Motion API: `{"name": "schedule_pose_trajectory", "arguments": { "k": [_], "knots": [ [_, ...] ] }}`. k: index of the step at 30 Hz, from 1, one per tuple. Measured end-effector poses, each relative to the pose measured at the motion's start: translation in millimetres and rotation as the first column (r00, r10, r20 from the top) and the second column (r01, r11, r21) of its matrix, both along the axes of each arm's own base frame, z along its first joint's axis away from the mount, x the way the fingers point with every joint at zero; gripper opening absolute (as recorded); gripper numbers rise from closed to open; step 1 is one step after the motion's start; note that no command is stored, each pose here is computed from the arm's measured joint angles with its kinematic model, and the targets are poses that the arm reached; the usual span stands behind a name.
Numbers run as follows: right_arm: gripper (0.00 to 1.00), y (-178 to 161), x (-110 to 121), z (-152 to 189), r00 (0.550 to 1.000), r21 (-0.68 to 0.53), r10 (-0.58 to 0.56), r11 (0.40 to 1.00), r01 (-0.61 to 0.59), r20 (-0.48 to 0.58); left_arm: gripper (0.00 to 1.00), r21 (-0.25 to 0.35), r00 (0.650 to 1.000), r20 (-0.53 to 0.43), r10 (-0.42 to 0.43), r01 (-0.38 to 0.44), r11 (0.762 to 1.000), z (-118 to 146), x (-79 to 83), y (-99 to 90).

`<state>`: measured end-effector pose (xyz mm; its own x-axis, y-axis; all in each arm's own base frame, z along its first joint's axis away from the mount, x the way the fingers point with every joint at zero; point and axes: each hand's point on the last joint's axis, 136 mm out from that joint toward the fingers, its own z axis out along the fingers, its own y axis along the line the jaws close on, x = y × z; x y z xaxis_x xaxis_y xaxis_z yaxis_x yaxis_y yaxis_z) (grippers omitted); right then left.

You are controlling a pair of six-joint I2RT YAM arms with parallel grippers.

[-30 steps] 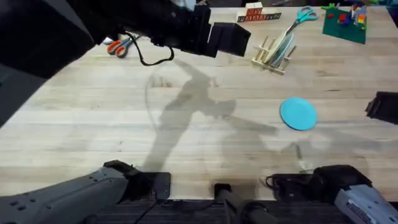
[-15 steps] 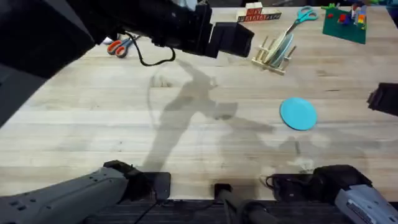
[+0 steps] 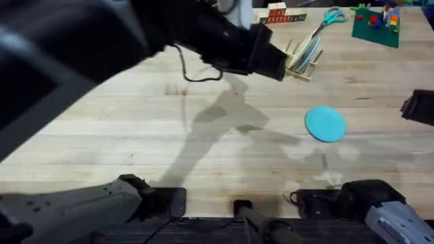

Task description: Pick up the plates from the table one by one and place each into a slot on the dish rack.

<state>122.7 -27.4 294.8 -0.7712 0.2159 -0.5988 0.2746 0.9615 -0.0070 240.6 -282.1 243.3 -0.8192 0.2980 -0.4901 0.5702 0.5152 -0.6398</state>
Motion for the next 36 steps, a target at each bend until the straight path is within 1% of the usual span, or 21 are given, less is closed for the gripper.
{"name": "schedule_pose_trajectory", "arguments": {
  "k": [7, 10, 12, 17, 19, 23, 26, 30, 36],
  "knots": [
    [0.996, 0, 0, 0, 1.000, 0.000, 0.000, 1.000, 0.000, 0.000, 0.044, -0.036, 0.995, -0.094, -0.036, 0.032, 0.999, -18, 2.9, -26.0],
    [0.996, 0, 0, 0, 1.000, 0.000, 0.000, 1.000, 0.000, 0.000, 0.043, -0.077, 0.993, -0.102, -0.066, 0.058, 0.995, -21, 6.4, -41.4],
    [0.996, 0, 0, 0, 1.000, 0.000, 0.000, 1.000, 0.000, 0.000, 0.043, -0.097, 0.989, -0.126, -0.075, 0.063, 0.993, -25, 8.6, -50.9],
    [0.996, 0, 0, 0, 1.000, 0.000, 0.000, 1.000, 0.000, 0.000, 0.043, -0.097, 0.973, -0.221, -0.071, 0.050, 0.994, -49, 11.2, -70.2],
    [0.995, -1, 0, 0, 1.000, -0.004, -0.002, 1.000, 0.002, 0.000, 0.043, -0.096, 0.967, -0.244, -0.067, 0.045, 0.994, -57, 12.2, -78.2],
    [0.996, -5, 0, 1, 1.000, -0.024, -0.016, 1.000, 0.016, 0.002, 0.043, -0.111, 0.963, -0.260, -0.074, 0.046, 0.993, -66, 11.8, -96.2],
    [0.996, -7, 0, 1, 1.000, -0.033, -0.022, 0.999, 0.022, 0.002, 0.042, -0.113, 0.955, -0.285, -0.082, 0.052, 0.992, -74, 7.4, -108.0],
    [0.996, -7, -1, 1, 1.000, -0.036, -0.025, 0.999, 0.025, 0.003, 0.042, -0.109, 0.946, -0.312, -0.090, 0.059, 0.992, -90, 4.4, -120.9],
    [0.996, -8, -1, 1, 1.000, -0.037, -0.025, 0.999, 0.025, 0.002, 0.043, -0.114, 0.935, -0.343, -0.088, 0.051, 0.992, -112, 6.0, -137.7]
  ]
}}
